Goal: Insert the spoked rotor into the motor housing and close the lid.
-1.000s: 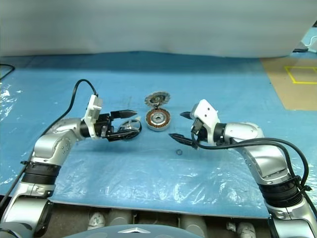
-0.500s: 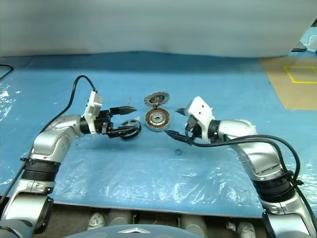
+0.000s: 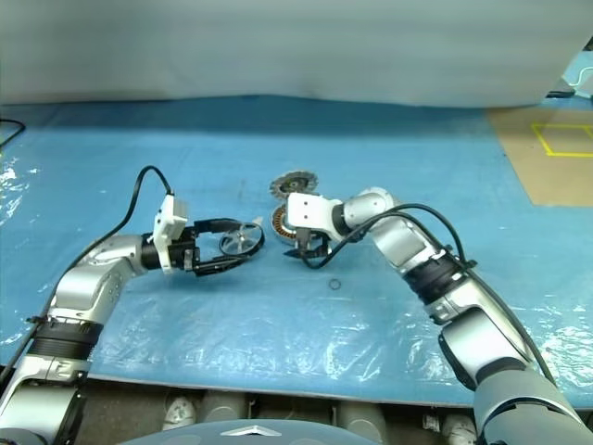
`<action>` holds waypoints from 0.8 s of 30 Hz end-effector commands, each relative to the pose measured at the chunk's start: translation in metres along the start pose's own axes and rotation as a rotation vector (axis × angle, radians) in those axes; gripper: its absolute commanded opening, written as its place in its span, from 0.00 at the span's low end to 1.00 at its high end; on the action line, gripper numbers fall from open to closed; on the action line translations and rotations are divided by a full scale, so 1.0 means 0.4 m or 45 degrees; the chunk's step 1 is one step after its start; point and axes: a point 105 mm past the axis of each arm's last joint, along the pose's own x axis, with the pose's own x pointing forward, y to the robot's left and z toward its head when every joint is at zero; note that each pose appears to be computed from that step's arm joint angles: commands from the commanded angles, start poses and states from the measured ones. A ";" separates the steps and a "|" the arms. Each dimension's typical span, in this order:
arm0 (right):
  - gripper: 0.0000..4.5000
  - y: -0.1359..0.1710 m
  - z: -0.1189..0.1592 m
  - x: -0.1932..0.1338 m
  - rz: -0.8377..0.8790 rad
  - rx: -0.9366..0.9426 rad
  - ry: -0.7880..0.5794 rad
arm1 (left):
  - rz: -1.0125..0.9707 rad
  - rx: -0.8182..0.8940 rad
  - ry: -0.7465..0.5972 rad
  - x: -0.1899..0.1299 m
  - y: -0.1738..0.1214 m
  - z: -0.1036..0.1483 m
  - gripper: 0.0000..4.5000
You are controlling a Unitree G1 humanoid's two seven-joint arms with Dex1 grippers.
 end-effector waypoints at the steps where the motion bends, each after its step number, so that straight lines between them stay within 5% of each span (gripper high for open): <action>1: 1.00 -0.019 -0.010 0.000 0.052 -0.117 0.053 | 0.032 0.066 -0.032 -0.016 -0.010 0.026 1.00; 16: 1.00 -0.032 -0.066 0.002 0.176 -0.162 0.150 | 0.076 0.042 -0.068 -0.020 -0.032 0.020 1.00; 24: 1.00 -0.066 -0.025 -0.030 0.105 -0.091 0.056 | 0.049 0.030 -0.079 -0.004 -0.034 0.015 1.00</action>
